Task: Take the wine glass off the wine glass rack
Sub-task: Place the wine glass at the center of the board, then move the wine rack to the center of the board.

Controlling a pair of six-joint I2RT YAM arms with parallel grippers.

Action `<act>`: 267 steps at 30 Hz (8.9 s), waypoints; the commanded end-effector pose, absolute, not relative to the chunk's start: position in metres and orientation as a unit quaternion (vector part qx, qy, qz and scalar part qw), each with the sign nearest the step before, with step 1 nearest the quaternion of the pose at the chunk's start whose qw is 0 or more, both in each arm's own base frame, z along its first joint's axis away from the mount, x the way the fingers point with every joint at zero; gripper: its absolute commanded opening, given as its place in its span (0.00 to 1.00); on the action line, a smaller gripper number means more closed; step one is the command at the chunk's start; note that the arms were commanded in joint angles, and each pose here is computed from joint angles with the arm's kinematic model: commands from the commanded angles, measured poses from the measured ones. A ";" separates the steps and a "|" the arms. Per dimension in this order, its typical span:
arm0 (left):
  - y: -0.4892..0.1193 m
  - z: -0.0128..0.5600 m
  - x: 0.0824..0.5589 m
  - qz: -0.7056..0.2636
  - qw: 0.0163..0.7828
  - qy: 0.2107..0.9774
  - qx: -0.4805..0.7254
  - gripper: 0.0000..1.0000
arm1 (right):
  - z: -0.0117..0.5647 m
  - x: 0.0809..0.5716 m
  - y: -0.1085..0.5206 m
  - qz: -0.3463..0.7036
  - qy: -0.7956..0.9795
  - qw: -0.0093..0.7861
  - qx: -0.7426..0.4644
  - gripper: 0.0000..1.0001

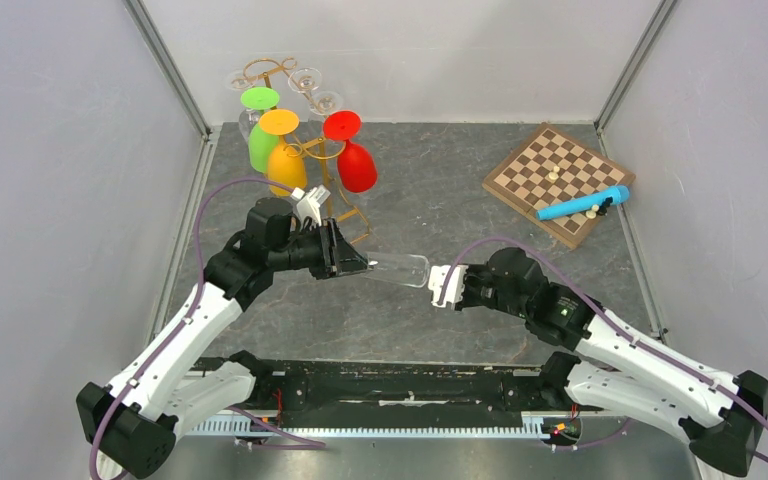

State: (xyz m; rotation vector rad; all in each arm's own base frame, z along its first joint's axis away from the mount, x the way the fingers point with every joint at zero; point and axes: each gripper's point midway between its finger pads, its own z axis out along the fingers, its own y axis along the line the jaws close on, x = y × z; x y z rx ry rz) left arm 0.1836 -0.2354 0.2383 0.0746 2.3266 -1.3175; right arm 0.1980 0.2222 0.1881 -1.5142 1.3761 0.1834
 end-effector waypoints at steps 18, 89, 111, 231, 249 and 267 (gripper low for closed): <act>-0.239 0.249 0.170 -0.511 0.216 0.830 0.049 0.02 | 0.237 0.216 0.231 0.066 0.573 0.590 -0.565 0.03; -0.041 0.295 0.203 0.056 0.356 0.933 -0.017 0.02 | 0.243 0.202 0.208 0.101 0.608 0.616 -0.491 0.45; -0.014 0.282 0.250 0.106 0.327 0.939 -0.035 0.02 | 0.230 0.203 0.201 0.113 0.668 0.586 -0.445 0.50; -0.032 0.321 0.222 -0.044 0.428 0.901 -0.052 0.82 | 0.392 0.348 0.387 0.543 0.661 0.508 0.097 0.59; -0.031 0.316 0.215 -0.040 0.428 0.901 -0.048 0.83 | 0.383 0.371 0.413 0.581 0.646 0.476 0.135 0.50; -0.030 0.316 0.209 -0.036 0.432 0.900 -0.047 0.84 | 0.384 0.379 0.425 0.592 0.645 0.462 0.140 0.28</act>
